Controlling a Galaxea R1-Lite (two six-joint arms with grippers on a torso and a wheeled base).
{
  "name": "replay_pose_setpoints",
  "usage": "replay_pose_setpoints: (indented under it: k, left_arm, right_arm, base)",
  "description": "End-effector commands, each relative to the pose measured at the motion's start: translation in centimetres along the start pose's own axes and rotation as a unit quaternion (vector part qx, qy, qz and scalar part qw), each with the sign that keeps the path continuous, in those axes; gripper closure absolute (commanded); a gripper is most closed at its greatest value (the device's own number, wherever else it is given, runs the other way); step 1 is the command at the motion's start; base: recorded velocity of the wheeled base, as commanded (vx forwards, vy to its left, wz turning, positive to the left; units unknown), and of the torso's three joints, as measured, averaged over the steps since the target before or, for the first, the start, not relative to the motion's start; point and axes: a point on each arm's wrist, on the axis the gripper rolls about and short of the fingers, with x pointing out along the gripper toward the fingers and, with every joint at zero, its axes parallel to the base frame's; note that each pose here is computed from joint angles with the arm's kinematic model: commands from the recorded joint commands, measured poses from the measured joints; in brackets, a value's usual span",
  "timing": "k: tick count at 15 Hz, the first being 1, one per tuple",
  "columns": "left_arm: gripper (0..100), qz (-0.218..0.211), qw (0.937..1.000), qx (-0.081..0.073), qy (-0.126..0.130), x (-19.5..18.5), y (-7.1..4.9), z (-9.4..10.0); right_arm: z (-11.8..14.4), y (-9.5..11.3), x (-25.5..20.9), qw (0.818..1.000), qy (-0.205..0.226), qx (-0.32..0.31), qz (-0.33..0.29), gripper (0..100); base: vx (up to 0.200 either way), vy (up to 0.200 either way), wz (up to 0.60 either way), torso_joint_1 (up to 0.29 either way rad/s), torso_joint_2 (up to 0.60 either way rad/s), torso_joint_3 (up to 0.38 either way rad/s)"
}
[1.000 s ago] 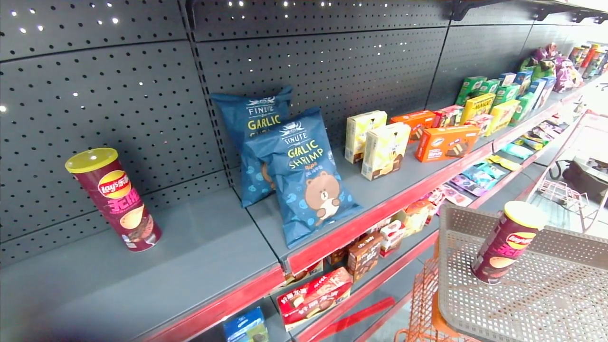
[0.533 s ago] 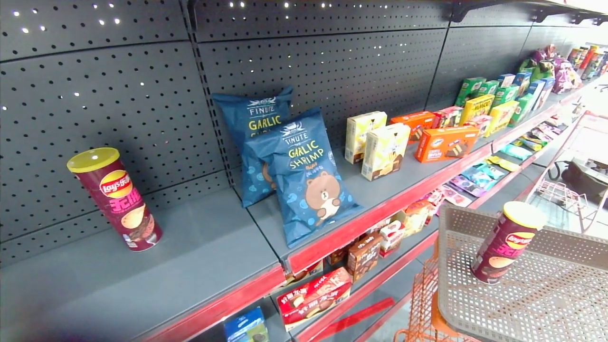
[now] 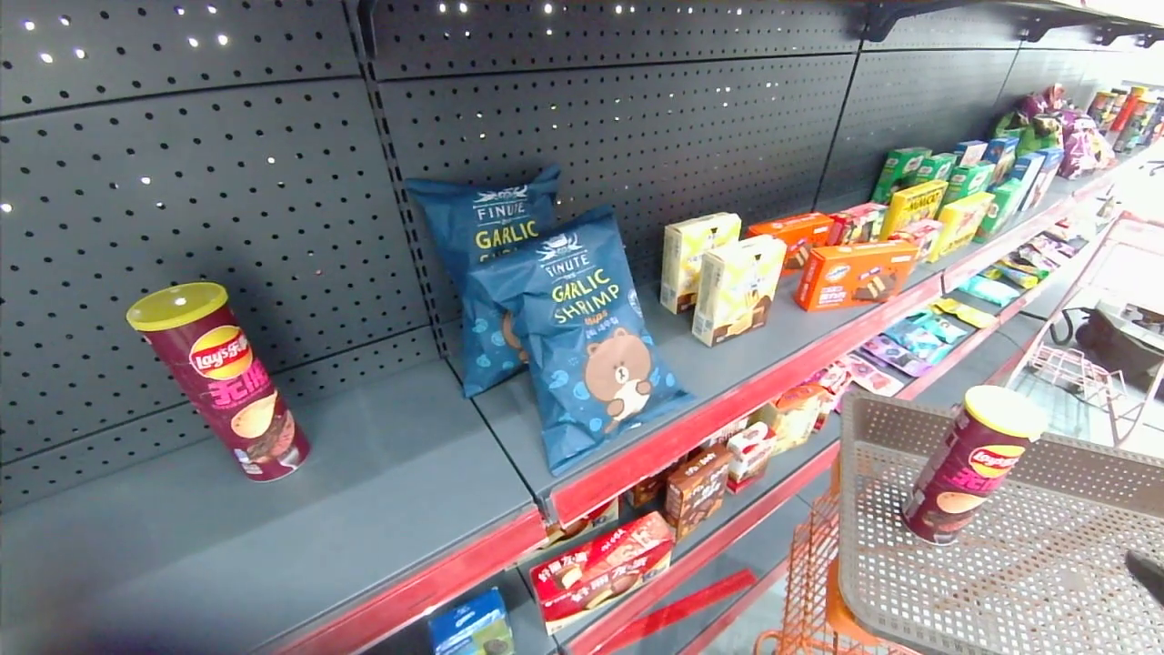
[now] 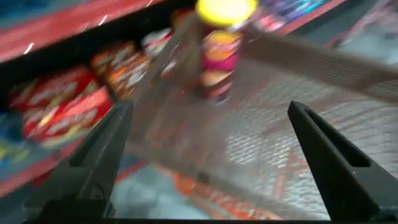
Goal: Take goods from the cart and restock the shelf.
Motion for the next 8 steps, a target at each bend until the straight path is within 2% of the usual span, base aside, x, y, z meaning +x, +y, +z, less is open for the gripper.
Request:
replay_pose_setpoints:
  k: [1,2,5,8]
  left_arm:
    - [0,0.001,1.0000,0.000,0.000,0.0,0.0,0.0]
    - [0,0.001,1.0000,0.000,0.000,0.0,0.0,0.0]
    - [0,0.001,1.0000,0.000,0.000,0.0,0.0,0.0]
    - [0,0.001,1.0000,0.000,0.000,0.0,0.0,0.0]
  right_arm:
    - [-2.1,0.5,1.8,0.996,0.081,-0.011,0.033,0]
    - [-1.6,-0.2,3.3,0.991,0.127,-0.030,0.008,0]
    - [0.4,-1.3,6.2,0.987,0.155,-0.049,-0.011,0]
    - [-0.1,-2.5,8.1,0.976,0.206,-0.068,-0.026,0]
  base:
    - [0.000,0.000,0.00,0.000,0.00,0.000]
    - [0.000,0.000,0.00,0.000,0.00,0.000]
    - [0.000,0.000,0.00,0.000,0.00,0.000]
    - [0.000,0.000,0.00,0.000,0.00,0.000]
